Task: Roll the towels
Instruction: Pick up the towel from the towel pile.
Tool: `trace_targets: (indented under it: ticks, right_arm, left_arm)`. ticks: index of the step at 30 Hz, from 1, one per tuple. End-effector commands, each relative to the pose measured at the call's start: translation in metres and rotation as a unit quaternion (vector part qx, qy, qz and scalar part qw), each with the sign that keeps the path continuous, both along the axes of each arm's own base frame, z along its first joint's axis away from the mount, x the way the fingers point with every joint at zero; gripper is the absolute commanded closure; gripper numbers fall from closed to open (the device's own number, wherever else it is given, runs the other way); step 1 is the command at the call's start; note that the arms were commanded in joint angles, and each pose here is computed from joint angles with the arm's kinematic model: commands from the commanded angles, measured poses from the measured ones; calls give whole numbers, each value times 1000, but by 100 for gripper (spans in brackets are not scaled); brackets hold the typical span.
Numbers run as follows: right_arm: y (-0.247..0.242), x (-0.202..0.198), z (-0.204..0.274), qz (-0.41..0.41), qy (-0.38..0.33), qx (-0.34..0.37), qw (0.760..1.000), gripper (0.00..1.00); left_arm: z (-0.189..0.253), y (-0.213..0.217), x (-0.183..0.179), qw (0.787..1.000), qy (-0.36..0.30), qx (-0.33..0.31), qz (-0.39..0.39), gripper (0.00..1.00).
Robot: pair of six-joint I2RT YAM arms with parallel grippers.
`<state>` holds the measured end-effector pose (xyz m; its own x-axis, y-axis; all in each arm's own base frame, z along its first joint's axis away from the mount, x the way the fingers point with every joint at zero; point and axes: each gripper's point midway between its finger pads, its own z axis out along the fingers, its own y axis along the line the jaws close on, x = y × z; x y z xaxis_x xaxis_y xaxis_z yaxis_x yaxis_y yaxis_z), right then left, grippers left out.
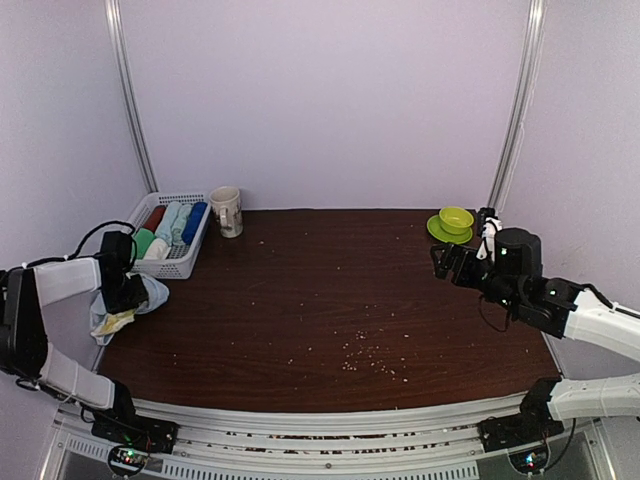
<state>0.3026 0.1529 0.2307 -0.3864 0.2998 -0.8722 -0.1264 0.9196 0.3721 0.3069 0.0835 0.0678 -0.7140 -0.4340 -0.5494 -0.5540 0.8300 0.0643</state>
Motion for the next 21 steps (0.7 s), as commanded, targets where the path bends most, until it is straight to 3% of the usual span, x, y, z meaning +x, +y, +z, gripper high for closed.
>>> trace_targets:
  ticks: [1, 7, 11, 15, 21]
  right_arm:
    - [-1, 0, -1, -5, -5, 2, 1000, 0]
    - [1, 2, -4, -4, 0, 1, 1000, 0]
    - [0, 3, -2, -8, -3, -5, 1000, 0]
    - [1, 6, 8, -7, -11, -18, 1000, 0]
    - [11, 7, 34, 19, -27, -12, 999, 0]
  left_arm:
    - [66, 11, 13, 996, -80, 35, 3, 100]
    - [185, 24, 6, 974, -206, 97, 20, 100]
    - [247, 9, 13, 956, -285, 74, -4, 100]
    - [301, -49, 33, 921, -372, -3, -118, 100]
    - [354, -161, 46, 874, -406, -49, -264, 100]
